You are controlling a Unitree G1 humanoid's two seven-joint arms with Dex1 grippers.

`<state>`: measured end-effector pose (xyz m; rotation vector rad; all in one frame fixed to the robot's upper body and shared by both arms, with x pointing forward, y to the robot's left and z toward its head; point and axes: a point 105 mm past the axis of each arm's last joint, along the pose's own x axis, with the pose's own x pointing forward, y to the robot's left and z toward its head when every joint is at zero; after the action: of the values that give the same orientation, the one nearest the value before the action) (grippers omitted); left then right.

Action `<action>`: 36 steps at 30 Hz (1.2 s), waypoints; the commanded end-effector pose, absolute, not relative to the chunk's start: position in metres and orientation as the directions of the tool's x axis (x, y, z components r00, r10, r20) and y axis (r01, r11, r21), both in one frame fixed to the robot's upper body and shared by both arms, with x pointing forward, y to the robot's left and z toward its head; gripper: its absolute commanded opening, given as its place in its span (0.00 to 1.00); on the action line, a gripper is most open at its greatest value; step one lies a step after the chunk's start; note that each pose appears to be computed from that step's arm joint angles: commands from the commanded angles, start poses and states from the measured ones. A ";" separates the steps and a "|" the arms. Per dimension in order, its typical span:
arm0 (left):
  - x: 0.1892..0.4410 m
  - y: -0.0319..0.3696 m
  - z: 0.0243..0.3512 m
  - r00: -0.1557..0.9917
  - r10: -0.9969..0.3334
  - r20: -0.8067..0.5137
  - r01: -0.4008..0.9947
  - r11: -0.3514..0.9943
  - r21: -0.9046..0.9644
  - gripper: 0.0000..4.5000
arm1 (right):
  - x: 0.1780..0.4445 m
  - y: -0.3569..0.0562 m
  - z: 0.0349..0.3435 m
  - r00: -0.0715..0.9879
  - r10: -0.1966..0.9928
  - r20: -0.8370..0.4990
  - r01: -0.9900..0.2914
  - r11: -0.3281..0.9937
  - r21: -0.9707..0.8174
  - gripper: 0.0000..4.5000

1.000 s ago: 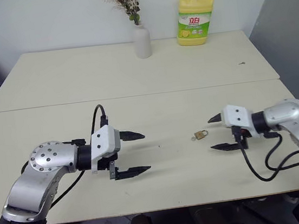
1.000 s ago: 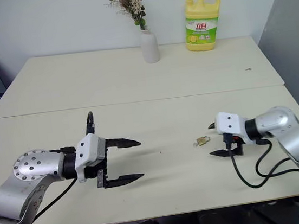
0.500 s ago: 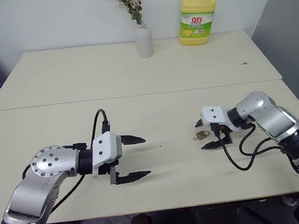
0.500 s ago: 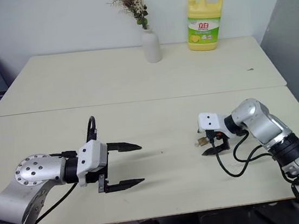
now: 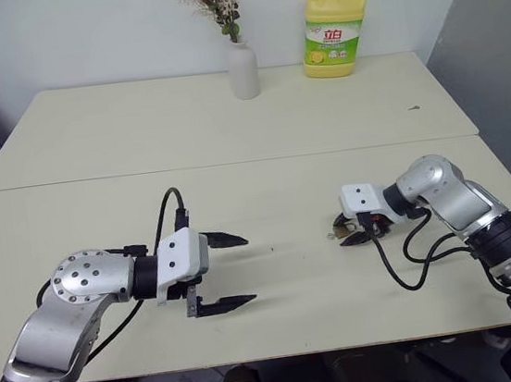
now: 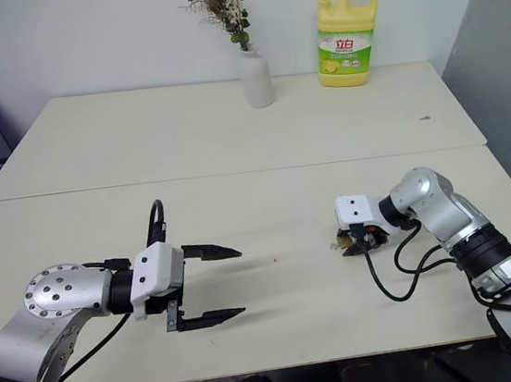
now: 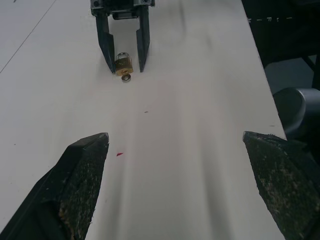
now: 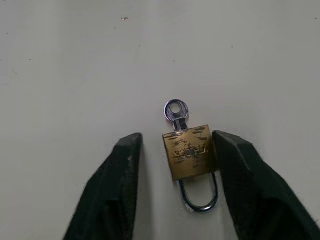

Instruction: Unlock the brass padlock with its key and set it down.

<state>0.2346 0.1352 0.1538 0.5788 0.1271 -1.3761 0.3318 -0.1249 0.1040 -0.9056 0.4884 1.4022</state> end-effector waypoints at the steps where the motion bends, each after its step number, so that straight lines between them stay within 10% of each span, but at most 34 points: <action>1: 0.232 0.133 0.157 0.206 -0.886 -0.416 0.940 0.060 0.337 1.00 | 0.335 -0.127 0.107 0.163 0.616 -0.771 -0.963 -0.071 -0.261 0.21; 23: 0.253 0.141 0.161 0.292 -0.895 -0.337 0.935 0.194 0.296 1.00 | 0.317 -0.126 0.135 0.366 0.685 -0.630 -0.885 0.047 -0.464 0.21; 36: 0.274 0.151 0.176 0.397 -0.877 -0.271 0.896 0.306 0.321 1.00 | 0.307 -0.099 0.173 0.644 0.704 -0.298 -0.550 0.156 -0.820 0.21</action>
<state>0.2722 0.1508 0.1652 0.4510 0.0921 -1.1916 0.3080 -0.1012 0.1563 -1.0563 -0.0753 0.9645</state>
